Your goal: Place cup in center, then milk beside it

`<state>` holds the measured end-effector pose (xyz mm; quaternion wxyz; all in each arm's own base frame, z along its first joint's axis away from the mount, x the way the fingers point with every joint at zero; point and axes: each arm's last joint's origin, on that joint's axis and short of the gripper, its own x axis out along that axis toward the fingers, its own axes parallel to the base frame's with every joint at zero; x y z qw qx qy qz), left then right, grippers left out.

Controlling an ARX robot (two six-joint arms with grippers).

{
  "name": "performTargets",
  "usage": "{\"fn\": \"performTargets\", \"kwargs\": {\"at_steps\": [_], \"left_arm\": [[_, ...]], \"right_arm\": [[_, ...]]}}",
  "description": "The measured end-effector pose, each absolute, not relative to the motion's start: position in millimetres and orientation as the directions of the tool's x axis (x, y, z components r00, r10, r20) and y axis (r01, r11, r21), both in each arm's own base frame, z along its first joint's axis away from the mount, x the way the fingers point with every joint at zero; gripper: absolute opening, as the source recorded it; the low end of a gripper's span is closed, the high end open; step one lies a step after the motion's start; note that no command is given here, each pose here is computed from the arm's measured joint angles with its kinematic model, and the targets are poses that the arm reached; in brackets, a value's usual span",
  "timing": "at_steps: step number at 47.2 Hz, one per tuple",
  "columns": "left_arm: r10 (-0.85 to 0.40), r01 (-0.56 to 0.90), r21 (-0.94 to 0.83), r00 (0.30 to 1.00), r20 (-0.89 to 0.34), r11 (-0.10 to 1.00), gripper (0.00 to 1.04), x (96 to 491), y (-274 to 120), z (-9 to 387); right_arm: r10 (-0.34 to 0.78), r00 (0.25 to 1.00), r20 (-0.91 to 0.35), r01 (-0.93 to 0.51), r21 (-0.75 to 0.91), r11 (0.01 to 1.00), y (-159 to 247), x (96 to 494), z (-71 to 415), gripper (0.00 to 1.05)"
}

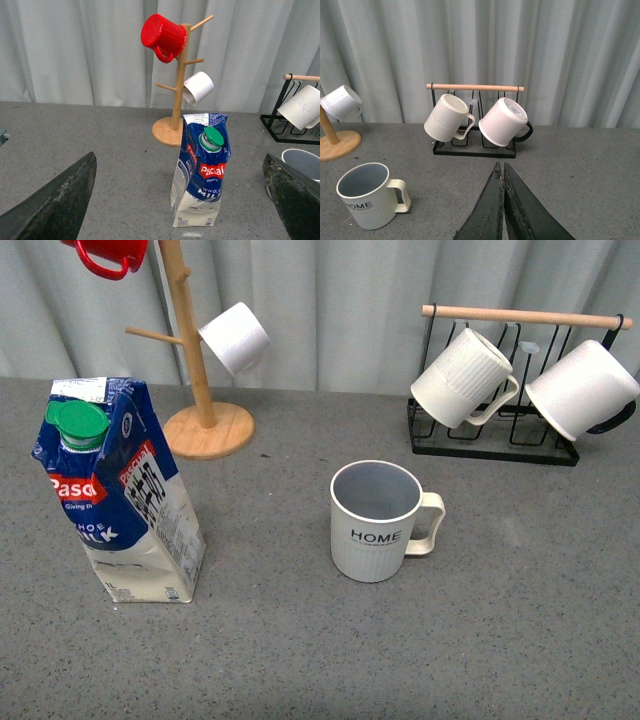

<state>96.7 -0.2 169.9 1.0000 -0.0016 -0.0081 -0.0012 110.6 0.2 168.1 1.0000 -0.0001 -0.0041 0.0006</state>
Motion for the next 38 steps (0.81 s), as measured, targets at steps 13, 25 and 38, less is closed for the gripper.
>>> {"fn": "performTargets", "kwargs": {"at_steps": [13, 25, 38], "left_arm": [[-0.002, 0.002, -0.003, 1.0, 0.016, 1.0, 0.98, 96.7, -0.2, 169.8], [-0.002, 0.002, -0.003, 1.0, 0.016, 1.0, 0.98, 96.7, -0.2, 169.8], [-0.002, 0.002, -0.003, 1.0, 0.016, 1.0, 0.98, 96.7, -0.2, 169.8]], "right_arm": [[0.004, 1.0, -0.002, -0.004, 0.0, 1.0, 0.3, 98.3, 164.9, 0.01], [0.004, 1.0, 0.002, -0.004, -0.001, 1.0, 0.3, 97.7, 165.2, 0.14], [0.004, 1.0, 0.003, -0.004, -0.001, 1.0, 0.3, 97.6, 165.2, 0.62]]}}
